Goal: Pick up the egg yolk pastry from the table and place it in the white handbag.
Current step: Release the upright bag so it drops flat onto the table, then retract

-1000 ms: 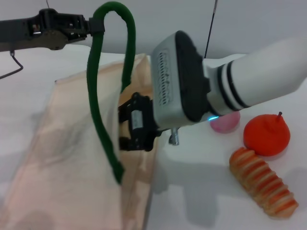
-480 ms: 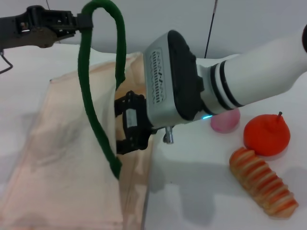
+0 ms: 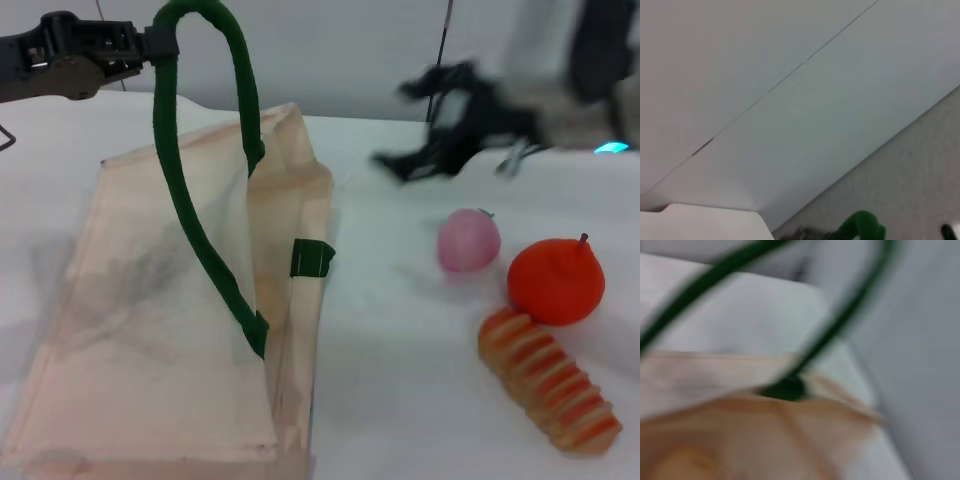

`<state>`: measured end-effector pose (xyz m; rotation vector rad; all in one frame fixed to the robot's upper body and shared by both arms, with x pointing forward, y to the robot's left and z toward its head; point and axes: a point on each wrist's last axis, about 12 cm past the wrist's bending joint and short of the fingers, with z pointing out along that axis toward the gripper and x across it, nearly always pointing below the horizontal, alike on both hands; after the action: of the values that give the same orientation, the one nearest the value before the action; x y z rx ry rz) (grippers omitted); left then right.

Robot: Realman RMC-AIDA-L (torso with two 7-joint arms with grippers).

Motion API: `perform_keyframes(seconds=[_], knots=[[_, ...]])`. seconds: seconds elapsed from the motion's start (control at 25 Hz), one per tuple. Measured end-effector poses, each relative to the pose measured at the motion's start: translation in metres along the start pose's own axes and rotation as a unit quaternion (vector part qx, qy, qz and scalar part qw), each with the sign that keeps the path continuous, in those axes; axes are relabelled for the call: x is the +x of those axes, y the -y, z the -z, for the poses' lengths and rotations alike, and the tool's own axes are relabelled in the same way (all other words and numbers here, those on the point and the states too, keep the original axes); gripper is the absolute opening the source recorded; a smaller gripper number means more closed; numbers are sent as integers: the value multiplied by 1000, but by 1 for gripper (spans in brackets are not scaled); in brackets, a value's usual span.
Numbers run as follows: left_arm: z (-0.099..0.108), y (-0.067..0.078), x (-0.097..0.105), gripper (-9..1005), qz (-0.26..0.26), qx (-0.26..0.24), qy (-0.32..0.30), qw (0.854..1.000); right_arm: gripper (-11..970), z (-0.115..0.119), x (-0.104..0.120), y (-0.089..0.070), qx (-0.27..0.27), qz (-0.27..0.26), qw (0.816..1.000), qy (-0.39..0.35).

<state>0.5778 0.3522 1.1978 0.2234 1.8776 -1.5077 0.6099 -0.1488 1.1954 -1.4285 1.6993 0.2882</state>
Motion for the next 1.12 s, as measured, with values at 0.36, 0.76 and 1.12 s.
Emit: perform_keyframes(seconds=[0.36,0.76,1.12], knots=[[7,-12,7,287,11,-37,24,999,880,45,29,22,128,-74,988,47],[10,-26,19,483,-78,-61,122,988,881,57,53,25,231,-138,955,125],[1,-56,54,766,-253,-164,307,903,879,46,103,19,322,-210,903,193]])
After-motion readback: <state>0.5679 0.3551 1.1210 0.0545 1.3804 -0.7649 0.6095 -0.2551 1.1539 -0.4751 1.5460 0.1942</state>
